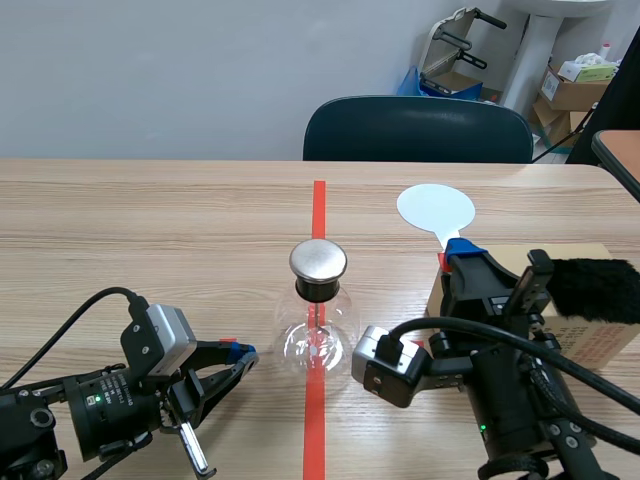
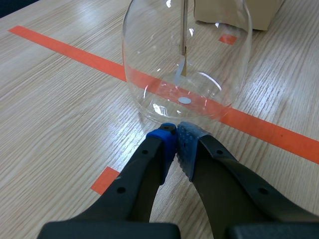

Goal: Do the electroscope experiment

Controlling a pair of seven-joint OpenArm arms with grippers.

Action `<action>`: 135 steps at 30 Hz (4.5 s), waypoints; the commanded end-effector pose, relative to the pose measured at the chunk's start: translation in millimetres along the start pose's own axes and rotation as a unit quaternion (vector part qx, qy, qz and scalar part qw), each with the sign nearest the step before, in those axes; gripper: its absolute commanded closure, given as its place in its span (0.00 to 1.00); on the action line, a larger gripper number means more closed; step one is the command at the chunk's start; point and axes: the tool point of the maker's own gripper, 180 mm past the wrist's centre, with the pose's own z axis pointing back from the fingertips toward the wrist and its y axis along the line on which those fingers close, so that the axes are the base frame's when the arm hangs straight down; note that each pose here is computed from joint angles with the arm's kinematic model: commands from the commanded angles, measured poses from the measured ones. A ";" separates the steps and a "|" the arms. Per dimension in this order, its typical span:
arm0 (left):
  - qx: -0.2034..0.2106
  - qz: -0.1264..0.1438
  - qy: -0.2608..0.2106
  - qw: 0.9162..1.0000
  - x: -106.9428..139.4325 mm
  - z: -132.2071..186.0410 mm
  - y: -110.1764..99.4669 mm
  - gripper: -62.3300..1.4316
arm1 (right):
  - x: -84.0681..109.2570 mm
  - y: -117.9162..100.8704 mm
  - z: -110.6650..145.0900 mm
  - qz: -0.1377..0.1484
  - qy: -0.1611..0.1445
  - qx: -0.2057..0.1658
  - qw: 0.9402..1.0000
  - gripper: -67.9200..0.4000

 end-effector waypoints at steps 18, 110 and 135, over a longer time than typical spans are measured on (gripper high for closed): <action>-0.001 0.000 -0.053 0.999 23.4 -4.2 -0.3 0.91 | -5.2 -7.9 24.2 0.005 -0.011 -0.021 1.000 0.97; -0.101 0.163 -0.156 0.969 90.8 189.4 -37.1 0.52 | -63.5 43.2 55.0 -0.034 0.042 0.051 0.997 0.00; -0.100 0.163 -0.156 0.969 91.0 189.3 -36.9 0.52 | -63.6 43.2 55.0 -0.034 0.043 0.051 0.997 0.00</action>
